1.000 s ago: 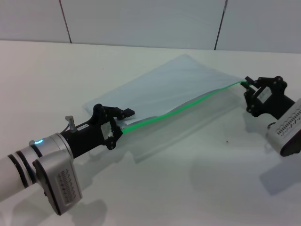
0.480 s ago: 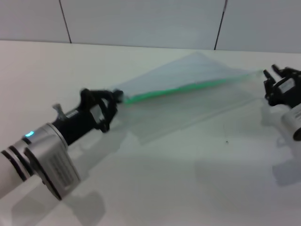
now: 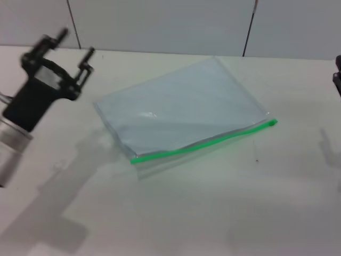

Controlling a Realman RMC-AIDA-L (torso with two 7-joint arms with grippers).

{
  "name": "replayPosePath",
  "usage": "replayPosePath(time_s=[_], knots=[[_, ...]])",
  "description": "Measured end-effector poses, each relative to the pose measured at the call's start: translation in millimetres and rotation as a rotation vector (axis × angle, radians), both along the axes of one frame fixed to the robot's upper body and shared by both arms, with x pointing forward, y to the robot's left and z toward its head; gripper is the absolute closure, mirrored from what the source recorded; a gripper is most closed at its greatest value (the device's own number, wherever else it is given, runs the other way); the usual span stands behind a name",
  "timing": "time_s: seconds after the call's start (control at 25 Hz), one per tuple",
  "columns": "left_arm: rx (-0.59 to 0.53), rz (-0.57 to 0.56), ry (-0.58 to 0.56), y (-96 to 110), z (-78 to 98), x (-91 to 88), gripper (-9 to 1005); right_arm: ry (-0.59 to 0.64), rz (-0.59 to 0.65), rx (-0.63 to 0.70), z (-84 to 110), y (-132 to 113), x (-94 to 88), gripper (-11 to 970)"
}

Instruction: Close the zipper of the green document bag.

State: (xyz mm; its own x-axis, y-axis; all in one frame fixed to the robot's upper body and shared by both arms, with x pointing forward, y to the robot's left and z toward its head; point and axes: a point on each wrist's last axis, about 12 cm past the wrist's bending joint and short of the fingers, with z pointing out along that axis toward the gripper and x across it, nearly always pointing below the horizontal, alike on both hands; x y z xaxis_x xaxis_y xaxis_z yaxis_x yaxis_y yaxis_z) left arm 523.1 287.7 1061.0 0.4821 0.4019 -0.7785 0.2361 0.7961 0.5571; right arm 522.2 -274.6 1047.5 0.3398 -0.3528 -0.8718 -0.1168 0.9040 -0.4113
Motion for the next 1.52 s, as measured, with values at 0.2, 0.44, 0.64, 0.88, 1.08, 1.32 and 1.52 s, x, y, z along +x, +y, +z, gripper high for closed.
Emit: replayPosePath(time_s=[0.2,0.44,0.64,0.88,1.08,1.32,1.52], knots=[[-0.174,0.044,-0.011,13.6,6.8,-4.7,550,-0.093,0.056,0.072,7.5,2.5,-16.9,442],[-0.355,0.067,-0.036,27.5,12.6,-14.1,221,-0.117,0.127,0.221,14.4,-1.0,-21.9,124],[-0.431,0.097,-0.007,33.6,12.4,-10.2,220,-0.107,0.121,0.220,14.1,-3.0,-19.1,74],[-0.440,0.116,0.010,33.8,9.8,-9.5,216,-0.106,0.136,0.238,15.3,-0.4,-17.7,75],[-0.443,0.114,0.009,33.2,10.1,-9.0,216,-0.085,0.153,0.287,15.2,-1.9,-16.5,74],[-0.443,0.106,0.011,31.8,10.2,-8.7,216,-0.081,0.158,0.283,14.9,-2.7,-16.2,73],[-0.446,0.101,0.005,31.0,10.9,-9.0,216,-0.081,0.161,0.281,14.8,-2.4,-16.3,73]])
